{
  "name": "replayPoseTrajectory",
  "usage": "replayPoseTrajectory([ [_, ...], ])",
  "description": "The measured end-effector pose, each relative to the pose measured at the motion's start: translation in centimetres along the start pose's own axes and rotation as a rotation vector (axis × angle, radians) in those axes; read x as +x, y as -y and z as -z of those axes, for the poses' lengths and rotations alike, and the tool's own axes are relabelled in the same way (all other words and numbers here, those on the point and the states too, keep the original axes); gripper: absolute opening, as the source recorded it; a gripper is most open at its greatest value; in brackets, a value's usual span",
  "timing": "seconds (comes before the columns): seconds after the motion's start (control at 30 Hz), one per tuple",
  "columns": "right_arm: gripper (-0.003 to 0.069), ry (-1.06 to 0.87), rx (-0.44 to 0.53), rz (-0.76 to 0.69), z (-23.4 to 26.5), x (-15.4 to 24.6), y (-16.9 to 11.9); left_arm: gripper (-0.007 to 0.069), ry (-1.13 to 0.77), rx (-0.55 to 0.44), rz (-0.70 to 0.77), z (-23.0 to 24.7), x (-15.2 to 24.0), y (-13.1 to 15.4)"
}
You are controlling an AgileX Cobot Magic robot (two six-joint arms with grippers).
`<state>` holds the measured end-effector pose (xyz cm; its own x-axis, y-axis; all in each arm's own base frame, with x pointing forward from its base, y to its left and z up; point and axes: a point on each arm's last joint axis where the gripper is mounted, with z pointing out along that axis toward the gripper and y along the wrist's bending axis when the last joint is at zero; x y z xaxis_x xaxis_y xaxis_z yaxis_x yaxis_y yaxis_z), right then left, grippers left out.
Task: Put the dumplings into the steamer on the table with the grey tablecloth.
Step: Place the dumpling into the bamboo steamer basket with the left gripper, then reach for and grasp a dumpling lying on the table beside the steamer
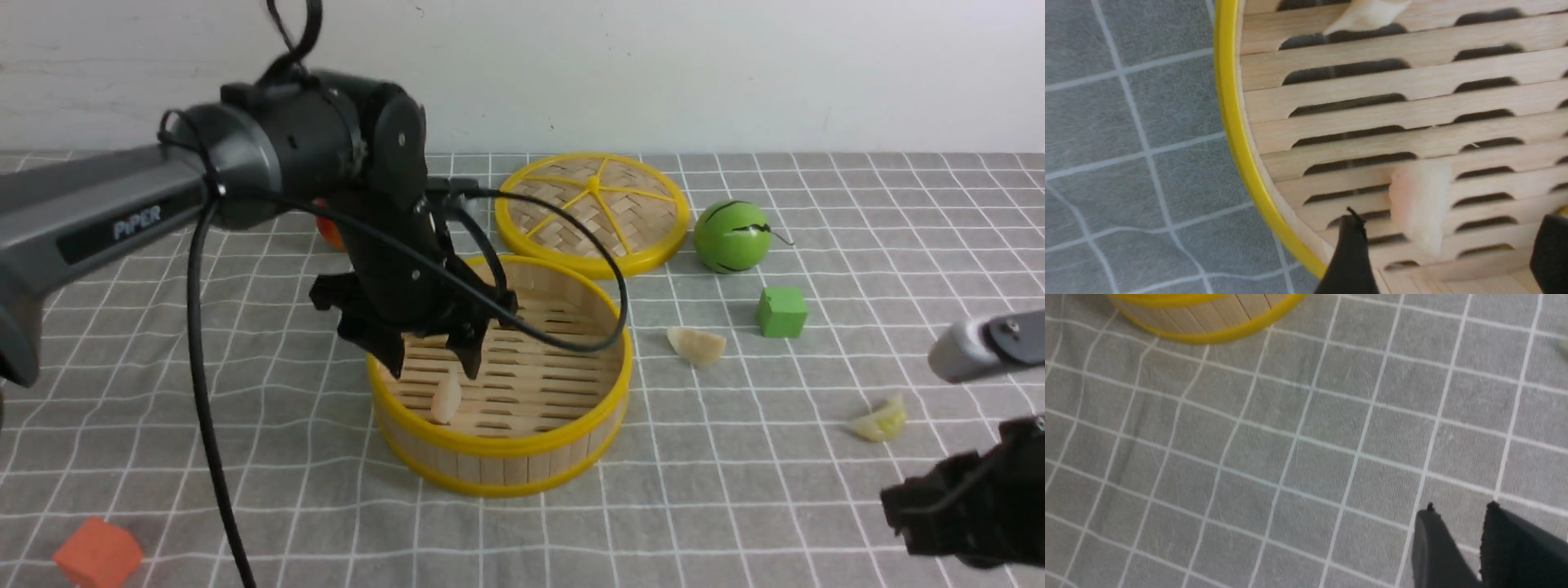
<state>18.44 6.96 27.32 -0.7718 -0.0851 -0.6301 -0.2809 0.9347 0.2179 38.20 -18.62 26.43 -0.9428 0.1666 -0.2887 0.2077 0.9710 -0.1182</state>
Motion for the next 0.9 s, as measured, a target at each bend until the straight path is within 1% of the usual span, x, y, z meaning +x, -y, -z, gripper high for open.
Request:
replayPoseTrajectory([
  [0.03, 0.0194, -0.001, 0.000, 0.001, 0.0, 0.0, 0.0, 0.0543, -0.001, 0.000, 0.000, 0.1, 0.0, 0.0],
  [0.07, 0.0242, 0.004, 0.000, 0.009, -0.3, -1.4, -0.1, 0.0540, 0.028, 0.008, -0.010, 2.7, -0.2, 0.2],
  [0.13, 0.0302, -0.001, 0.002, 0.026, -1.3, -3.0, -0.1, 0.0523, 0.068, 0.021, -0.022, 6.0, 0.1, 0.3],
  [0.2, 0.0347, -0.004, 0.012, 0.047, -3.2, -4.7, 0.0, 0.0484, 0.118, 0.053, -0.030, 9.5, 1.0, 0.4],
  [0.27, 0.0382, -0.012, 0.025, 0.062, -6.0, -6.4, 0.4, 0.0427, 0.164, 0.101, -0.042, 12.6, 2.3, 0.5],
  [0.3, 0.0386, -0.020, 0.030, 0.063, -6.9, -6.7, 0.6, 0.0415, 0.182, 0.120, -0.051, 13.7, 3.0, 0.5],
  [0.33, 0.0394, -0.026, 0.035, 0.063, -8.2, -7.4, 0.8, 0.0384, 0.193, 0.140, -0.061, 14.9, 3.9, 0.5],
  [0.37, 0.0398, -0.019, 0.036, 0.064, -8.7, -7.9, 0.8, 0.0365, 0.190, 0.148, -0.067, 15.1, 4.4, 0.4],
  [0.4, 0.0402, -0.029, 0.039, 0.063, -10.5, -9.0, 1.0, 0.0318, 0.202, 0.161, -0.081, 16.4, 5.9, 0.2],
  [0.47, 0.0404, -0.049, 0.038, 0.064, -13.4, -10.8, 1.2, 0.0242, 0.189, 0.161, -0.098, 17.2, 8.6, -0.4],
  [0.5, 0.0405, -0.056, 0.038, 0.068, -14.3, -11.5, 1.3, 0.0216, 0.194, 0.160, -0.105, 17.7, 9.5, -0.6],
  [0.57, 0.0405, -0.084, 0.045, 0.102, -17.0, -13.0, 1.6, 0.0153, 0.172, 0.134, -0.113, 17.4, 12.4, -1.6],
  [0.63, 0.0405, -0.103, 0.055, 0.130, -18.6, -13.8, 1.9, 0.0118, 0.170, 0.112, -0.115, 17.1, 14.0, -2.2],
  [0.77, 0.0405, -0.182, 0.095, 0.217, -22.4, -14.9, 2.8, 0.0053, 0.177, 0.028, -0.109, 15.8, 18.4, -4.2],
  [0.8, 0.0405, -0.188, 0.096, 0.219, -22.7, -15.0, 2.9, 0.0050, 0.186, 0.026, -0.107, 15.9, 18.7, -4.3],
  [0.87, 0.0398, -0.256, 0.098, 0.227, -24.2, -14.5, 3.3, 0.0039, 0.210, -0.014, -0.096, 15.2, 20.7, -5.3],
  [0.9, 0.0378, -0.279, 0.096, 0.224, -24.8, -14.1, 3.4, 0.0036, 0.228, -0.025, -0.088, 15.0, 21.8, -5.8],
])
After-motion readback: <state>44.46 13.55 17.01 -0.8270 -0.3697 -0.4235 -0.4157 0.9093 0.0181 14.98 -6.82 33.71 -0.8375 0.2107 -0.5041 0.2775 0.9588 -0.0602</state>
